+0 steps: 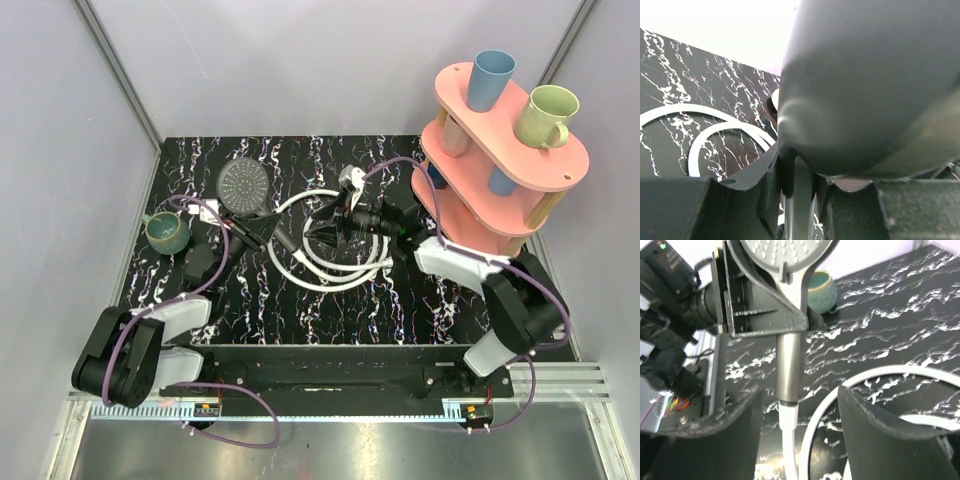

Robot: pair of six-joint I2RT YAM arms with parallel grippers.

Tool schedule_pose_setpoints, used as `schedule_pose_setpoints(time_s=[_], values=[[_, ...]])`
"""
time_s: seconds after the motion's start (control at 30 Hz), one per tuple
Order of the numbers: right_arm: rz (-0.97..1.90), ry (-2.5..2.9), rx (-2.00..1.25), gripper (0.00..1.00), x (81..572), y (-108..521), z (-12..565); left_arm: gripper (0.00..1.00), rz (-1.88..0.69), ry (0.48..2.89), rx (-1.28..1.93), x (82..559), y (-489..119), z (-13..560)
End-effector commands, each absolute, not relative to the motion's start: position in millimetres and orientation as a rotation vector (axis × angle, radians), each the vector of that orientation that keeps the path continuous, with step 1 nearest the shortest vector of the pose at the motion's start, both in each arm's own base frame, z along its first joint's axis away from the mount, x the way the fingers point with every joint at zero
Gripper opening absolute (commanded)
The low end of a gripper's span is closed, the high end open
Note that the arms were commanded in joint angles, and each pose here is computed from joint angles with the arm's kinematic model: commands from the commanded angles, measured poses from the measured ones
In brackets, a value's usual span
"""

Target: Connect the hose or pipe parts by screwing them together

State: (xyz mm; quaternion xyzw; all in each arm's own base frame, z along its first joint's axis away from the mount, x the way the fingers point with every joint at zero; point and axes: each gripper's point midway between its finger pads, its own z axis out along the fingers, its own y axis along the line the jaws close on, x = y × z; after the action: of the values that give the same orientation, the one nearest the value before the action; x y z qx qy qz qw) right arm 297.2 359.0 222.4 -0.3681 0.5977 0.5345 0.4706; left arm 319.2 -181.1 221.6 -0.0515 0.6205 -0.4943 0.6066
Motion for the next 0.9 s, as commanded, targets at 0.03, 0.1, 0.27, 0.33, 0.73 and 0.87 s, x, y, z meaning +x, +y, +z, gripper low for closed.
schedule_pose_setpoints(time_s=[0.03,0.1,0.27,0.33,0.73,0.87], values=[[0.765,1.590,-0.974,0.68,301,355,193,0.00,-1.079,1.250,-0.194,325,-164,299],[0.655,1.602,-0.949,0.68,302,355,193,0.00,-1.003,1.368,-0.296,336,-157,280],[0.518,1.549,-0.980,0.69,281,379,195,0.00,-0.895,1.472,-0.505,335,-141,281],[0.449,1.530,-0.981,0.70,281,385,198,0.00,-0.850,1.469,-0.529,335,-138,293],[0.178,1.459,-1.013,0.63,296,416,195,0.00,-0.783,1.576,-0.690,331,-127,283],[0.151,1.435,-0.999,0.44,301,422,195,0.00,-0.812,1.576,-0.713,329,-128,287]])
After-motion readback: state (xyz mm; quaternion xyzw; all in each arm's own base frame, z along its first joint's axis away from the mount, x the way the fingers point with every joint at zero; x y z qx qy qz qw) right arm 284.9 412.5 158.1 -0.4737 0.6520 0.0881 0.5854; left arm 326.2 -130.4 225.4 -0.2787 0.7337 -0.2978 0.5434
